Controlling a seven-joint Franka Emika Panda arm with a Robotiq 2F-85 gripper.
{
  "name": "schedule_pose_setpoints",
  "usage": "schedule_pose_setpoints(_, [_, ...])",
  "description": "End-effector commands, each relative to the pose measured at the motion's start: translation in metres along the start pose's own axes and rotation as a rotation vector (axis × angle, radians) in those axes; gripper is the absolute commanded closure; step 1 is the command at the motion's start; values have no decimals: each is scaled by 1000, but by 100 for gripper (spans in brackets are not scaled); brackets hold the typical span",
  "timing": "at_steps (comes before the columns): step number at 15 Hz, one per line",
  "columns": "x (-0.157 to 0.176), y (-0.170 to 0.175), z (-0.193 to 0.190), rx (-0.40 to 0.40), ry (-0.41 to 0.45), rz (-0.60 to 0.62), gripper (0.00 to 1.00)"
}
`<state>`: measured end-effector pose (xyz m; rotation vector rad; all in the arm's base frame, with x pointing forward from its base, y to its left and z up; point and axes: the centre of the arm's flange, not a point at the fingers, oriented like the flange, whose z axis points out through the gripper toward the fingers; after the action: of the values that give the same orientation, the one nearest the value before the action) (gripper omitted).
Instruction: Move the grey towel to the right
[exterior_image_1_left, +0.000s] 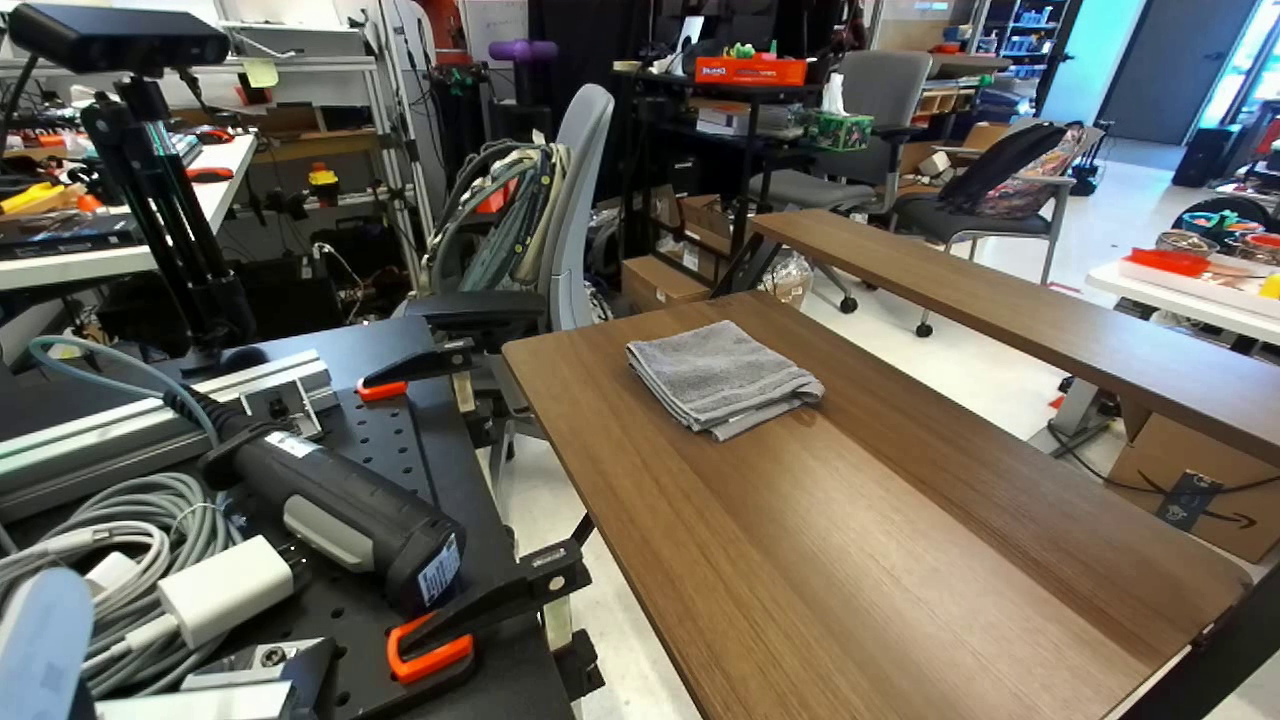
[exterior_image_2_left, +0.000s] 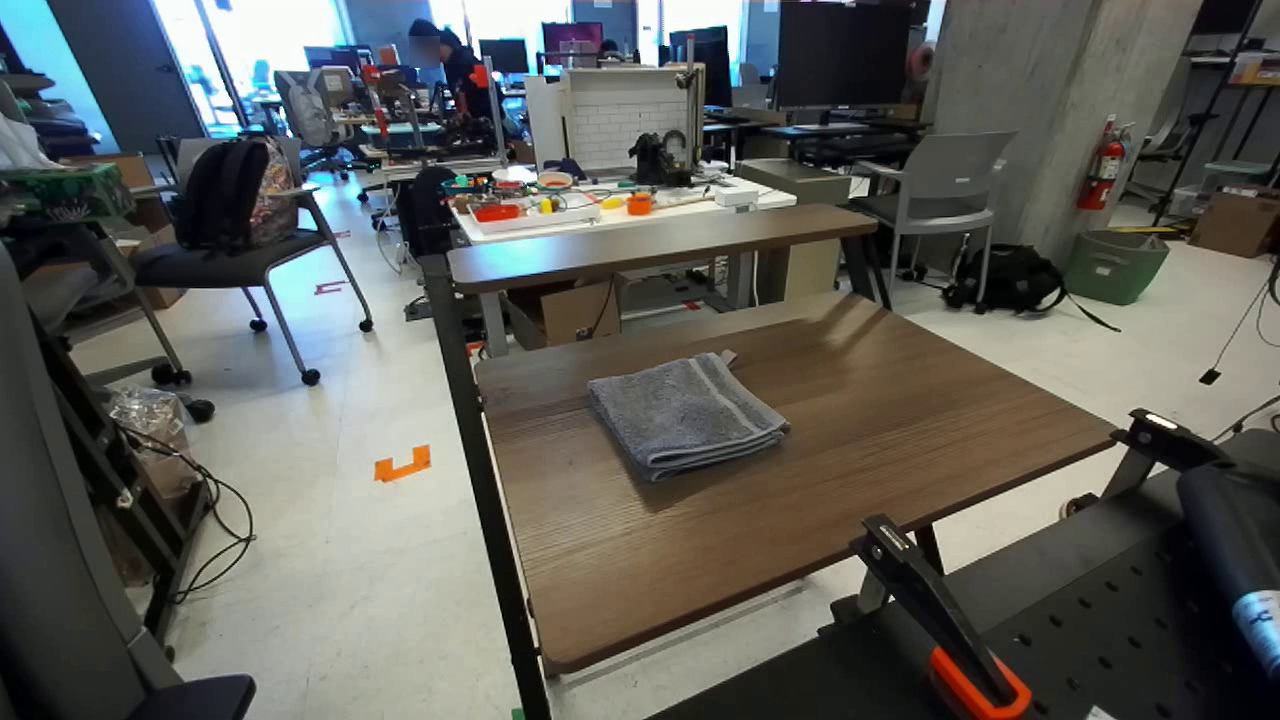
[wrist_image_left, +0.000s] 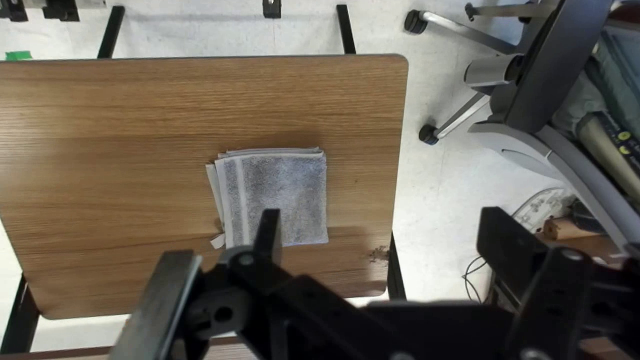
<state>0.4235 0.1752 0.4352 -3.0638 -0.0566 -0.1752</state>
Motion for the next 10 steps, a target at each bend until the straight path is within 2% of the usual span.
schedule_pose_setpoints(1, [58,17,49,-3,6,36,0])
schedule_pose_setpoints(4, [91,33,81,-28,-61,87,0])
schedule_pose_setpoints(5, [54,35,69,-19,-38,60,0])
schedule_pose_setpoints(7, [72,42,87,-21,-63,77,0])
schedule_pose_setpoints(10, [79,41,91,-18,-65,81,0])
